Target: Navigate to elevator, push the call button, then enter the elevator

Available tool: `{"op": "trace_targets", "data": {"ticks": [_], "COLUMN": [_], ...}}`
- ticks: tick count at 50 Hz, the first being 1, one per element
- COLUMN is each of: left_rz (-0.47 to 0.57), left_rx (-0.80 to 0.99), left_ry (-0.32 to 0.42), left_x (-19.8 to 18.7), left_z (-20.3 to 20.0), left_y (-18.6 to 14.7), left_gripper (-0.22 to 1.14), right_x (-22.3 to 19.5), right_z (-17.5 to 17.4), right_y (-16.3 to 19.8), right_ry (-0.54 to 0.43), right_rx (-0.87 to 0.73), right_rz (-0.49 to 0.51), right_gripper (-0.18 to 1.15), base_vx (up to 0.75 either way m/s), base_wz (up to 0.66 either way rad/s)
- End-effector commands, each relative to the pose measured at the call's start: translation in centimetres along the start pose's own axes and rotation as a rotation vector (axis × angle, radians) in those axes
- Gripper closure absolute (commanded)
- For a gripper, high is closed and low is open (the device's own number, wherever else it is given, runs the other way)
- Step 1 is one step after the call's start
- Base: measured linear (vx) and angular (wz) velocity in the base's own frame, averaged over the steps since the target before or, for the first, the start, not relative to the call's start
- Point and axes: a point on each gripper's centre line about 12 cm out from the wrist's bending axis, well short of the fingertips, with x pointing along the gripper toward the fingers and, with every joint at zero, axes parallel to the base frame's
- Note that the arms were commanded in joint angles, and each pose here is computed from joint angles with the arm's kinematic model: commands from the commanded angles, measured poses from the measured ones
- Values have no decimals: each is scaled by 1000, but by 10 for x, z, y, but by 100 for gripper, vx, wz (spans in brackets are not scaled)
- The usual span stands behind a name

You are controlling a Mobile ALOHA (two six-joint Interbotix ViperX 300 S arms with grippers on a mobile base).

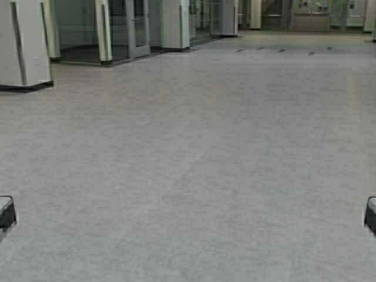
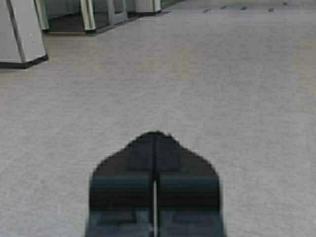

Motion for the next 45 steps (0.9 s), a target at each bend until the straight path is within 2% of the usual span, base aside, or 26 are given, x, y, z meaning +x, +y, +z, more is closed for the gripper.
{"op": "trace_targets", "data": {"ticks": [1, 26, 42, 45], "left_rz": [1, 1, 3, 4], "left_rx": [2, -3, 13, 20], "left_ry": [-17, 2, -11, -31], "left_x": [2, 3, 4, 7], "left_z": [5, 0, 4, 12], "left_y": [0, 0, 1, 1], "left_gripper": [89, 89, 89, 89], "right_x": [1, -1, -1, -2], "right_z": [10, 9, 5, 7], "right_y": [1, 0, 0, 0], "right_ry": [-35, -37, -23, -32], "right_rx": [12, 12, 12, 12], "right_rz": [3, 2, 2, 2], "right_gripper": [92, 92, 92, 92], "base_vx": [60, 62, 66, 67], "base_wz": [38, 40, 26, 24]}}
